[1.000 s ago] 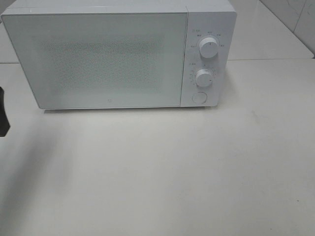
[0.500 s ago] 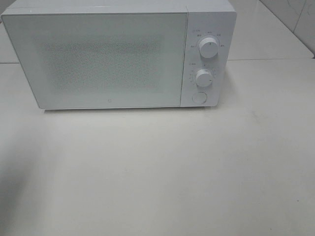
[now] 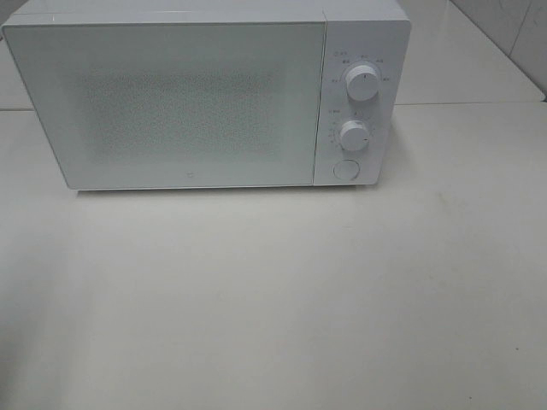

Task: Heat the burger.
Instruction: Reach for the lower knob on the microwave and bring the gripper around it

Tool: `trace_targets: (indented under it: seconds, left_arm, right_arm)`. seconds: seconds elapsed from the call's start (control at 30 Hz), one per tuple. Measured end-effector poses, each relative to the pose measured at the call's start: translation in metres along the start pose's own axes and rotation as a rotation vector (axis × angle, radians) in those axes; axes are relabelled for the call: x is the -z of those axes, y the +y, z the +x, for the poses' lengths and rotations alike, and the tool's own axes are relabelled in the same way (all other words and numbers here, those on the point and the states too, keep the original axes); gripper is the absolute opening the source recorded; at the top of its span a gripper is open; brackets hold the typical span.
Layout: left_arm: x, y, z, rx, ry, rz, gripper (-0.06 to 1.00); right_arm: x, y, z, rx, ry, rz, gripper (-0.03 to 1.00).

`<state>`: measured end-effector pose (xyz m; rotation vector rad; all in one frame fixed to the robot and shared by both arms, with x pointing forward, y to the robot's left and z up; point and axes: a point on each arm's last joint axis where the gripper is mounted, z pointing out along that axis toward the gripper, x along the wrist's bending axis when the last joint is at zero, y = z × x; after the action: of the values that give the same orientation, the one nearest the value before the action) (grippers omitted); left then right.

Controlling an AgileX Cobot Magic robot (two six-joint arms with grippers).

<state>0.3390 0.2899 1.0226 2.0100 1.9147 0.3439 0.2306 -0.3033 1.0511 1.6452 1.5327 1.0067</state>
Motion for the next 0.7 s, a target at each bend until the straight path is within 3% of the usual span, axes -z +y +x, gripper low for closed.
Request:
trace_targets:
  seconds: [0.07, 0.27, 0.33, 0.53, 0.7]
  left_arm:
    - [0.013, -0.008, 0.0, -0.01, 0.006, -0.093, 0.99]
    - [0.029, -0.02, 0.0, -0.017, 0.006, -0.217, 0.99]
    - [0.043, -0.033, -0.001, -0.02, -0.003, -0.337, 0.99]
    - [0.058, -0.051, -0.003, -0.018, -0.038, -0.483, 0.99]
    - [0.067, -0.066, -0.003, 0.01, -0.013, -0.596, 0.99]
  right_arm:
    - [0.0, 0.0, 0.0, 0.0, 0.0, 0.0, 0.76]
    - [0.0, 0.0, 0.0, 0.0, 0.0, 0.0, 0.76]
    - [0.0, 0.0, 0.0, 0.0, 0.0, 0.0, 0.76]
    - [0.0, 0.0, 0.0, 0.0, 0.0, 0.0, 0.76]
    - [0.0, 0.0, 0.0, 0.0, 0.0, 0.0, 0.76]
